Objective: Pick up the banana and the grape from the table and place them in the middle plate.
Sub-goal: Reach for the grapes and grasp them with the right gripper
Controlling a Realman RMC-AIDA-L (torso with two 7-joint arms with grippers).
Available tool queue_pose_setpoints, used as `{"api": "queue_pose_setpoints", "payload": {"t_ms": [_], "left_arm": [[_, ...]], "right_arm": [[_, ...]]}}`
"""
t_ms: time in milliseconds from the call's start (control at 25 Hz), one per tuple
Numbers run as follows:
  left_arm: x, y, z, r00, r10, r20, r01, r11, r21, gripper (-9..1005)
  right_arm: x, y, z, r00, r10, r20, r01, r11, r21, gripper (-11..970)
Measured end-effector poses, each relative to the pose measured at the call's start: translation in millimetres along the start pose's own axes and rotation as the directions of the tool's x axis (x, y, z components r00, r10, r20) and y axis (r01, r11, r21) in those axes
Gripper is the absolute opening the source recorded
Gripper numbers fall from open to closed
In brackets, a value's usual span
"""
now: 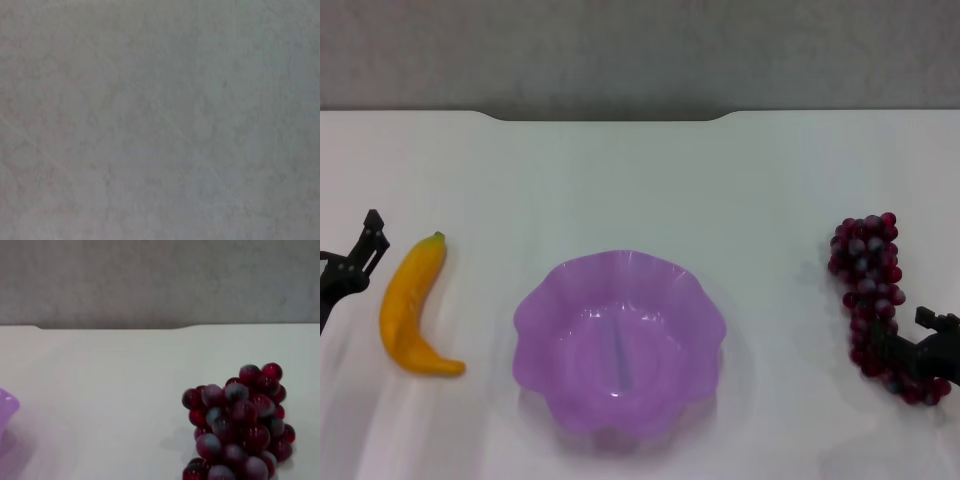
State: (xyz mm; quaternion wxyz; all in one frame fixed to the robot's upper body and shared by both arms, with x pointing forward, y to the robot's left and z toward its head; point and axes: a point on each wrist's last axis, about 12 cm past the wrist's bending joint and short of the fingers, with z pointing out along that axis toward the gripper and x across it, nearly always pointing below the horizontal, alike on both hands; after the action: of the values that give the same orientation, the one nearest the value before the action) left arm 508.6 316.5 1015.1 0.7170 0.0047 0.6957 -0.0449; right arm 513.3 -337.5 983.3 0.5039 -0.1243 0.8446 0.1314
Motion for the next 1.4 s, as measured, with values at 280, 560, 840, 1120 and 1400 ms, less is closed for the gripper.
{"api": "queue_pose_setpoints", "payload": {"t_ms": [280,560,840,1120,1400], "left_arm": [[0,-2.5,2,1.000,0.003,-0.007,-0.003,1.000,0.014,878],[0,-3.8,3,1.000,0.001,-0.008,-0.001,1.000,0.016,877],[0,-4.2,3,1.000,0.000,-0.007,0.000,1.000,0.017,877],[1,-3.6,2,1.000,0.000,-0.009,0.000,1.000,0.015,877],[1,-3.7,2,1.000,0.000,-0.010,0.000,1.000,0.015,878]], "right_arm": [[0,2.1,5,0.999,-0.036,-0.037,0.036,0.999,-0.014,757],[-14,8.0,17,0.997,-0.077,-0.026,0.076,0.996,-0.052,756],[-5,11.1,19,0.989,-0.106,-0.104,0.100,0.993,-0.063,755],[0,11.6,17,0.988,-0.093,-0.121,0.085,0.994,-0.065,754],[-1,10.9,17,0.989,-0.090,-0.116,0.084,0.995,-0.061,738]]}}
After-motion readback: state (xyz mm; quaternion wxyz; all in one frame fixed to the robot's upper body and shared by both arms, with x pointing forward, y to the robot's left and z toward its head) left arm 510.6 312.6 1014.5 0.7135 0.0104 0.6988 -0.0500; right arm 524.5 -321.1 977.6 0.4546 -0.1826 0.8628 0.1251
